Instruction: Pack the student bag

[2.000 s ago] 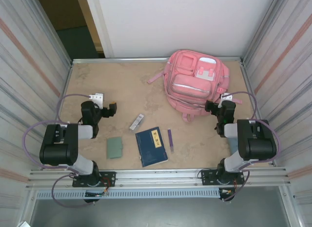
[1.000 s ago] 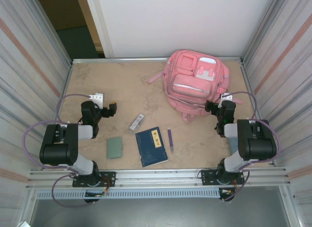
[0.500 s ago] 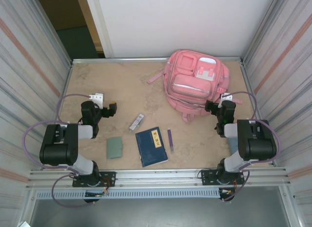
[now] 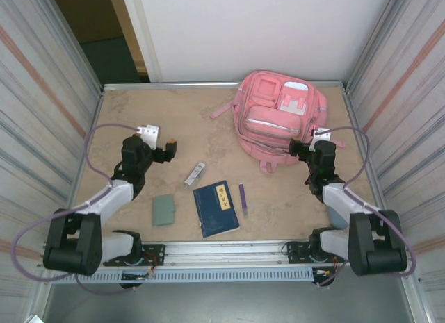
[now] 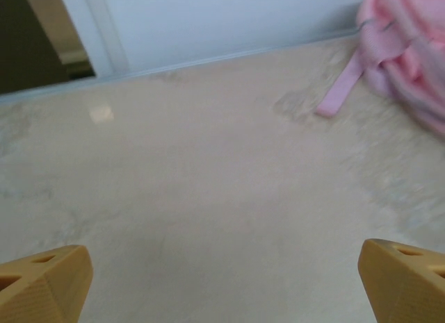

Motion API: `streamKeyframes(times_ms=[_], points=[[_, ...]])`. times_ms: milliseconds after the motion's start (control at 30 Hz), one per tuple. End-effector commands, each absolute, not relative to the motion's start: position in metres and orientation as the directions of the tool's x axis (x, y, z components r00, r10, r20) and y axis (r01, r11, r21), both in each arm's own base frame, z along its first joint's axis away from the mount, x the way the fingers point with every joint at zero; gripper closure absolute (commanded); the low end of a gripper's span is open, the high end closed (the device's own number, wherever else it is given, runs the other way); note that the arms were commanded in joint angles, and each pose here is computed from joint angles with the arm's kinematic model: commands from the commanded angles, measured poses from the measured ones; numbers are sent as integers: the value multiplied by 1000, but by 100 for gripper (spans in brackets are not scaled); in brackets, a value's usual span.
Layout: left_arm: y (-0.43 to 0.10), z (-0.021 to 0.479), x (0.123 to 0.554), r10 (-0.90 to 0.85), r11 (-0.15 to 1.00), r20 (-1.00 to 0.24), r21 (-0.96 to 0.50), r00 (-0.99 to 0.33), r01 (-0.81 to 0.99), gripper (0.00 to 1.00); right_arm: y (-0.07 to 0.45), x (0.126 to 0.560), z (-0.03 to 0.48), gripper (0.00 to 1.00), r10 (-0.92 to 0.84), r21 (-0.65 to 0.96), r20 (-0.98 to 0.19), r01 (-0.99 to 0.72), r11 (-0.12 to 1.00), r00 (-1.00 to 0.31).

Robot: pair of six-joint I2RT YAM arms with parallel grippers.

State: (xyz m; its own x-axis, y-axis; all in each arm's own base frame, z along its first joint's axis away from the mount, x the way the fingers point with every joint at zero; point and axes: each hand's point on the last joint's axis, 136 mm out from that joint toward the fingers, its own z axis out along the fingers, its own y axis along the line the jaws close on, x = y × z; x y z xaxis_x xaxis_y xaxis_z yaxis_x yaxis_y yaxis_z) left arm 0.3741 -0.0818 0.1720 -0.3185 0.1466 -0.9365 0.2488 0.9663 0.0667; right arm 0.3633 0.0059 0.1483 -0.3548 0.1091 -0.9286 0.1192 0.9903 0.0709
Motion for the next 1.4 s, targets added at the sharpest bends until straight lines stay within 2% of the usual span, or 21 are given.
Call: streamKeyframes(times_ms=[0,67,200,233,333,400,567,733,900,1100,1367], points=[[-95,204,367,94,971,-920,0,-381,238,1,12,348,151,1,241,184,-858,167,969,-453],[-120,223,362,71,933,-916,-80,-396,352,1,21,346,153,1,317,270,-802,166,949,-507],[-159,254,349,0,805,-921,-231,-390,547,2,34,347,141,0,390,339,-673,206,918,-628],[-160,258,349,-55,790,-909,-292,-412,539,1,37,348,138,3,406,352,-641,220,910,-651],[-139,241,358,-253,822,-806,-471,-535,320,1,32,349,130,7,443,346,-601,284,894,-665],[-135,238,359,-287,796,-780,-517,-555,315,1,27,351,128,9,477,361,-596,315,878,-647],[-129,221,356,-298,826,-753,-511,-587,236,1,16,359,111,11,561,402,-519,395,826,-644],[-169,209,342,-130,863,-792,-387,-597,325,1,16,367,82,12,574,377,-447,437,816,-686],[-211,188,335,-82,825,-756,-417,-650,381,1,41,373,50,28,567,450,-329,402,797,-755],[-249,163,332,-33,795,-723,-438,-690,421,1,74,365,29,35,519,492,-248,355,795,-818],[-270,138,343,2,790,-670,-455,-743,412,2,135,348,43,63,422,626,-167,235,744,-891]])
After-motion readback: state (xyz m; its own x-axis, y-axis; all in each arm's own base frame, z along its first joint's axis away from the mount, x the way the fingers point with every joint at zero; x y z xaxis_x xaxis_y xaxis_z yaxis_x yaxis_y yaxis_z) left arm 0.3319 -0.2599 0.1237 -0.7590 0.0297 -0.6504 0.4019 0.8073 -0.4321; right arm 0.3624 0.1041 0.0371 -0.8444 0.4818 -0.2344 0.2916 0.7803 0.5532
